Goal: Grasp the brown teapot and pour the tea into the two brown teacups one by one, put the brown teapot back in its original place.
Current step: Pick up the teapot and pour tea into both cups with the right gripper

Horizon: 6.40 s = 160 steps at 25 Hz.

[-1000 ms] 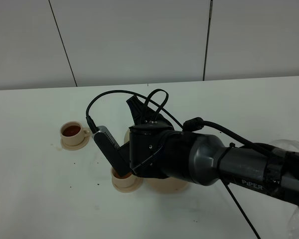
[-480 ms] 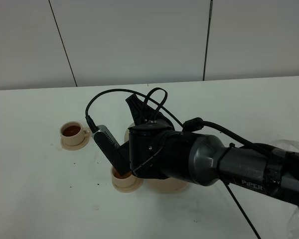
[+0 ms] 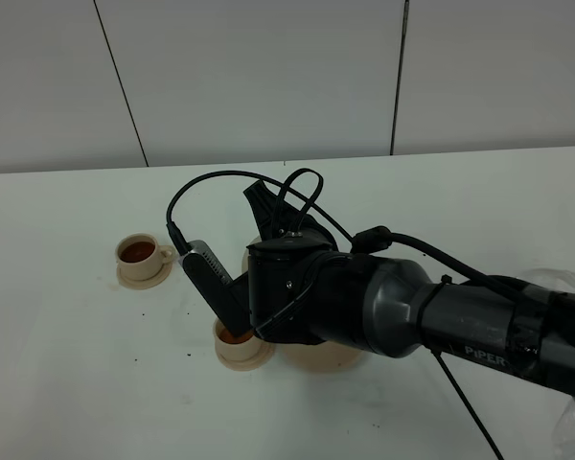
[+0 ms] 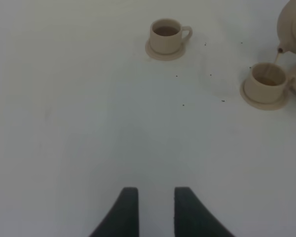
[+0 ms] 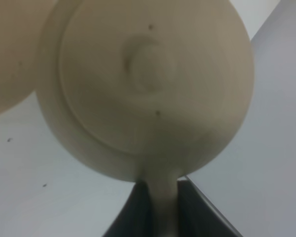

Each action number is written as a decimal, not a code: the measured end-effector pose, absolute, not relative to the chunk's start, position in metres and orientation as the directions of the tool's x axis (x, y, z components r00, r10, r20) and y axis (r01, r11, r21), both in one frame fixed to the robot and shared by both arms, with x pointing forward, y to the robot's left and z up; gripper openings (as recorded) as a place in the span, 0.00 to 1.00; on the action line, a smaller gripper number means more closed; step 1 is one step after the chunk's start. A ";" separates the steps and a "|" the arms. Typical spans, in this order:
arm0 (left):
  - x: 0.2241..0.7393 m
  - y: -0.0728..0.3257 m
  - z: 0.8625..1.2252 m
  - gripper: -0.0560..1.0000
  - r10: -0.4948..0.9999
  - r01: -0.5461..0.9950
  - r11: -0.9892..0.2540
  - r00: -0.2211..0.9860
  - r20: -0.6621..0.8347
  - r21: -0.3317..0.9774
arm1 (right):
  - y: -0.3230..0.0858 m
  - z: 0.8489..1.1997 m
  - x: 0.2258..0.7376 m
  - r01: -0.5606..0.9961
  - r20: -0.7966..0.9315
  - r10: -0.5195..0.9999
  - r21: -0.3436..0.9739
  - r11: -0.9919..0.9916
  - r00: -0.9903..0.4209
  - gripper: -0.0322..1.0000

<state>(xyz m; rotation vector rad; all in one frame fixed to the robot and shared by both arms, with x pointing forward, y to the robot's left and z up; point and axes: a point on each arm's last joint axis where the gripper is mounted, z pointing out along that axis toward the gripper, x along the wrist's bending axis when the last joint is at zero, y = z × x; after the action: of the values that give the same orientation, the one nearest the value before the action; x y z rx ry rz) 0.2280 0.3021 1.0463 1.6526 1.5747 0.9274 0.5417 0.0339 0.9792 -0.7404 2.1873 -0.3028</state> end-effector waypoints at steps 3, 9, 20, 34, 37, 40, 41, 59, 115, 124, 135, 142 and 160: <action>0.228 0.302 1.046 0.29 0.999 0.527 -0.052 0.021 0.048 0.848 | 0.033 0.979 0.541 -0.405 -0.609 -0.599 -0.441 0.801 -0.521 0.12; 0.228 0.302 1.046 0.29 0.999 0.527 -0.053 0.022 0.049 0.848 | 0.034 0.979 0.539 -0.404 -0.604 -0.603 -0.448 0.797 -0.520 0.12; 0.228 0.302 1.046 0.29 0.999 0.527 -0.053 0.022 0.049 0.848 | 0.035 0.980 0.539 -0.406 -0.605 -0.608 -0.453 0.794 -0.514 0.12; 0.228 0.302 1.046 0.29 0.999 0.527 -0.052 0.021 0.048 0.848 | 0.036 0.980 0.538 -0.410 -0.606 -0.615 -0.458 0.789 -0.505 0.12; 0.228 0.302 1.046 0.29 0.999 0.527 -0.052 0.021 0.048 0.848 | 0.038 0.980 0.536 -0.414 -0.606 -0.619 -0.461 0.785 -0.499 0.12; 0.228 0.302 1.046 0.29 0.999 0.527 -0.052 0.021 0.048 0.848 | 0.038 0.980 0.536 -0.414 -0.606 -0.620 -0.462 0.784 -0.498 0.12; 0.228 0.302 1.046 0.29 0.999 0.527 -0.052 0.021 0.048 0.848 | 0.038 0.980 0.536 -0.413 -0.606 -0.620 -0.463 0.784 -0.499 0.12; 0.228 0.302 1.046 0.29 0.999 0.527 -0.052 0.021 0.048 0.848 | 0.038 0.981 0.537 -0.414 -0.606 -0.630 -0.476 0.776 -0.485 0.12; 0.228 0.302 1.046 0.29 0.999 0.527 -0.052 0.021 0.048 0.848 | 0.043 0.985 0.532 -0.415 -0.595 -0.677 -0.536 0.736 -0.433 0.12; 0.228 0.302 1.046 0.29 0.999 0.527 -0.052 0.021 0.048 0.848 | 0.042 0.985 0.533 -0.411 -0.595 -0.683 -0.546 0.730 -0.424 0.12; 0.228 0.302 1.046 0.29 0.999 0.527 -0.052 0.021 0.048 0.848 | 0.044 0.985 0.530 -0.415 -0.594 -0.686 -0.546 0.727 -0.420 0.12; 0.228 0.302 1.046 0.29 0.999 0.527 -0.052 0.021 0.048 0.848 | 0.047 0.985 0.527 -0.420 -0.593 -0.691 -0.549 0.723 -0.415 0.12; 0.228 0.302 1.046 0.29 0.999 0.527 -0.052 0.021 0.048 0.848 | 0.052 0.980 0.521 -0.425 -0.574 -0.709 -0.567 0.705 -0.409 0.12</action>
<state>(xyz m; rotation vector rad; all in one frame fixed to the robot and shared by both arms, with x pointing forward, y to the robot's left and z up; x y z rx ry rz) 0.2280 0.3021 1.0463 1.6527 1.5746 0.9274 0.5210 0.0517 0.9797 -0.8640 2.0611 -0.4232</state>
